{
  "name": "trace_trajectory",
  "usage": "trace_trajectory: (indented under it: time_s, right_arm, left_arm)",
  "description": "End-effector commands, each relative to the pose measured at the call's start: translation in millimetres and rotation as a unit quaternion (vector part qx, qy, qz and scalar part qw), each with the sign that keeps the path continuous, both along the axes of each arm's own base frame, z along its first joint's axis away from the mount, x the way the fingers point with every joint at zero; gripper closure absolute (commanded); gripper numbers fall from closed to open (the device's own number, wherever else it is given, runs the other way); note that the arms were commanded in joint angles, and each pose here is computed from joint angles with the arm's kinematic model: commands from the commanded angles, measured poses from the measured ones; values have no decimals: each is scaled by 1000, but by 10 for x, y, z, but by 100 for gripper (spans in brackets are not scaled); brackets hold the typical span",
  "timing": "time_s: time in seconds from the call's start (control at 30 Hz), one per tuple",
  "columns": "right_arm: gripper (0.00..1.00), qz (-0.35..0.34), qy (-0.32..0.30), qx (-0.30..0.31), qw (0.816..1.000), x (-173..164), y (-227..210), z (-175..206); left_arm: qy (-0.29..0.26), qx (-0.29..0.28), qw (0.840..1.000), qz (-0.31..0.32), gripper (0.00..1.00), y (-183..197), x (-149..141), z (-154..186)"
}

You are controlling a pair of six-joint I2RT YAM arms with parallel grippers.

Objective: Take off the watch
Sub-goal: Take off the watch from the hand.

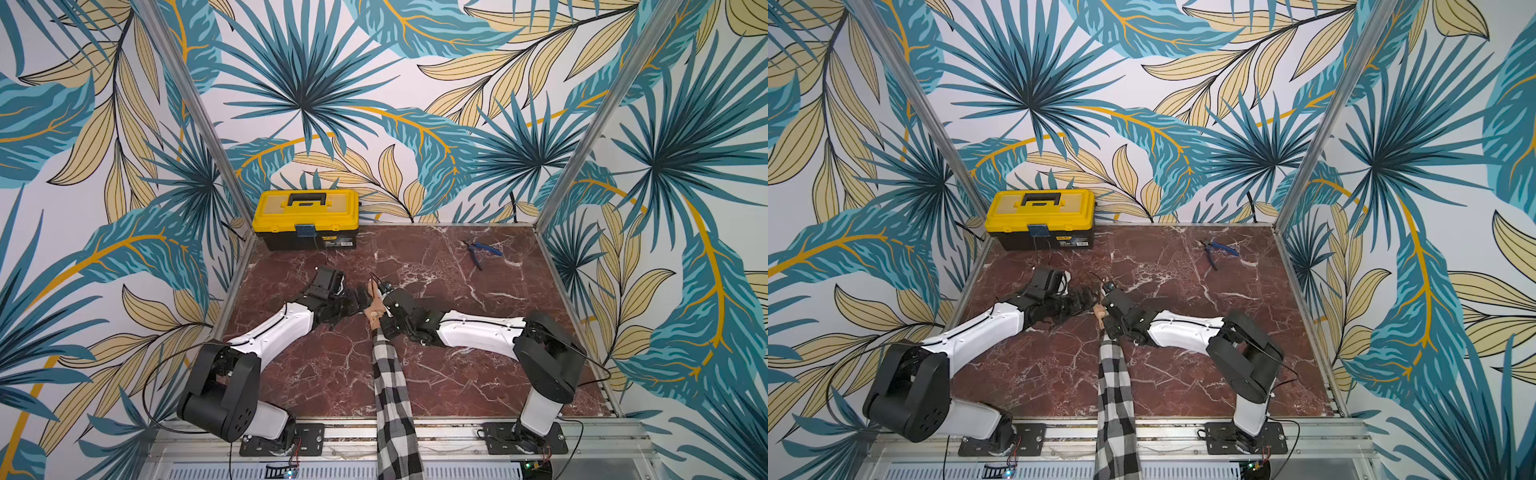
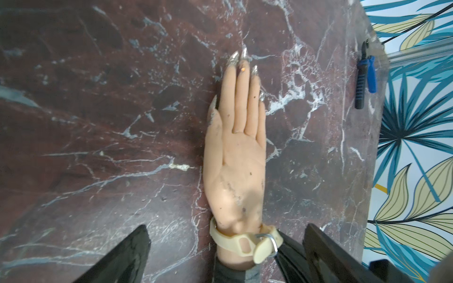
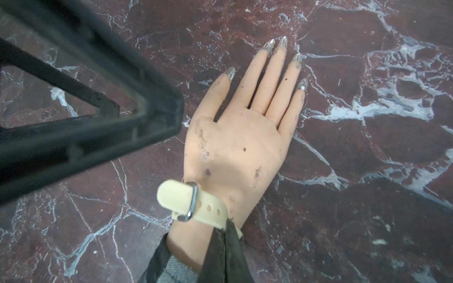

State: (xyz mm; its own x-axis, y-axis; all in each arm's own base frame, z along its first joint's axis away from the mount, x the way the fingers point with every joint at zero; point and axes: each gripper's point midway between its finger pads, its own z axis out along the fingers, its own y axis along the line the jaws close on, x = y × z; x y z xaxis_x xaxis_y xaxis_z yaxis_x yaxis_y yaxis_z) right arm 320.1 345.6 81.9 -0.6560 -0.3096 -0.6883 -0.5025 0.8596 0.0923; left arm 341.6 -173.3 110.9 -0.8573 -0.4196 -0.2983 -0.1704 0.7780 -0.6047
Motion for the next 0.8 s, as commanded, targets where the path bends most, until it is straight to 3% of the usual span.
trace_trajectory:
  time_s: [0.0, 0.3, 0.77]
  right_arm:
    - [100, 2, -9, 10, 1000, 9, 41, 99]
    - [100, -10, -14, 12, 1000, 36, 21, 131]
    - [100, -47, -18, 12, 999, 79, -125, 202]
  left_arm:
    - [2, -8, 1000, -10, 0, -86, 85, 3]
    - [36, 19, 999, -29, 1, -206, 46, -327]
    - [60, 37, 997, -17, 0, 43, -229, -544]
